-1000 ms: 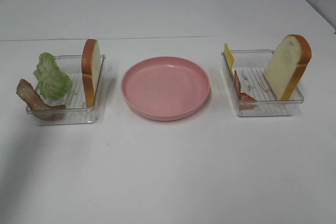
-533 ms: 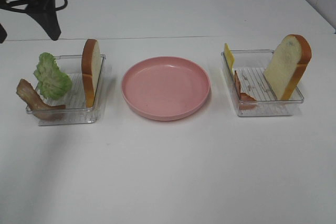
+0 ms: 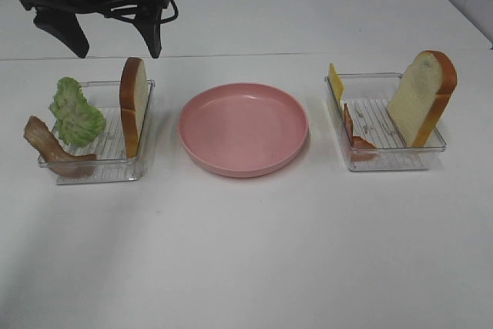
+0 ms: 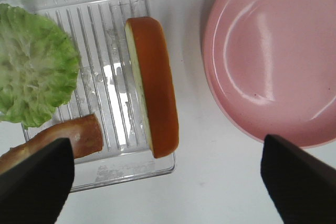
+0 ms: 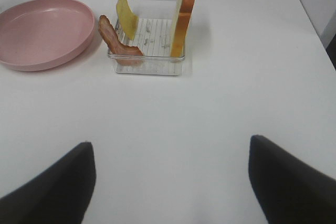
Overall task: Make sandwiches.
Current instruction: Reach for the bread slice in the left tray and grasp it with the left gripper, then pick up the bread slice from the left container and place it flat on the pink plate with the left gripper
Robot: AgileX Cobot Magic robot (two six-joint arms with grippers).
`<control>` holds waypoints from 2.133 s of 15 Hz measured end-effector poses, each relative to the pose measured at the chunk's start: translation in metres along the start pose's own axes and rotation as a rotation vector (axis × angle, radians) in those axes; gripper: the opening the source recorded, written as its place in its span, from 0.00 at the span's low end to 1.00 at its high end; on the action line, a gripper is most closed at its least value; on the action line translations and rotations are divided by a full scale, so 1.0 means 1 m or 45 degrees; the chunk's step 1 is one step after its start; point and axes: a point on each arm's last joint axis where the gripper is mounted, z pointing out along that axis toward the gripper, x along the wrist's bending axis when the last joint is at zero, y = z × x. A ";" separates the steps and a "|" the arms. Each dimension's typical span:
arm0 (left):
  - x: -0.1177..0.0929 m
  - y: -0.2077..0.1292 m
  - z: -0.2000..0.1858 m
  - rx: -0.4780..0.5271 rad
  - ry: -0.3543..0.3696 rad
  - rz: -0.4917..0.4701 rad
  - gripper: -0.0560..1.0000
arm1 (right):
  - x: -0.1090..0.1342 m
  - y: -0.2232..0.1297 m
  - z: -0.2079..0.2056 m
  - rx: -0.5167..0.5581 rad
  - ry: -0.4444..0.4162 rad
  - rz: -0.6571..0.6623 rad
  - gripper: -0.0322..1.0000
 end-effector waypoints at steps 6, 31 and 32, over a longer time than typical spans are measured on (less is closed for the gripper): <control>0.003 0.005 0.045 0.098 0.063 -0.006 0.86 | 0.000 0.000 0.000 0.000 0.000 0.000 0.77; -0.003 0.006 -0.037 -0.124 -0.050 0.066 0.25 | 0.000 0.000 0.000 0.000 0.001 0.000 0.77; -0.006 0.004 -0.045 -0.134 -0.096 0.073 0.25 | 0.000 0.000 0.000 0.000 0.001 0.000 0.77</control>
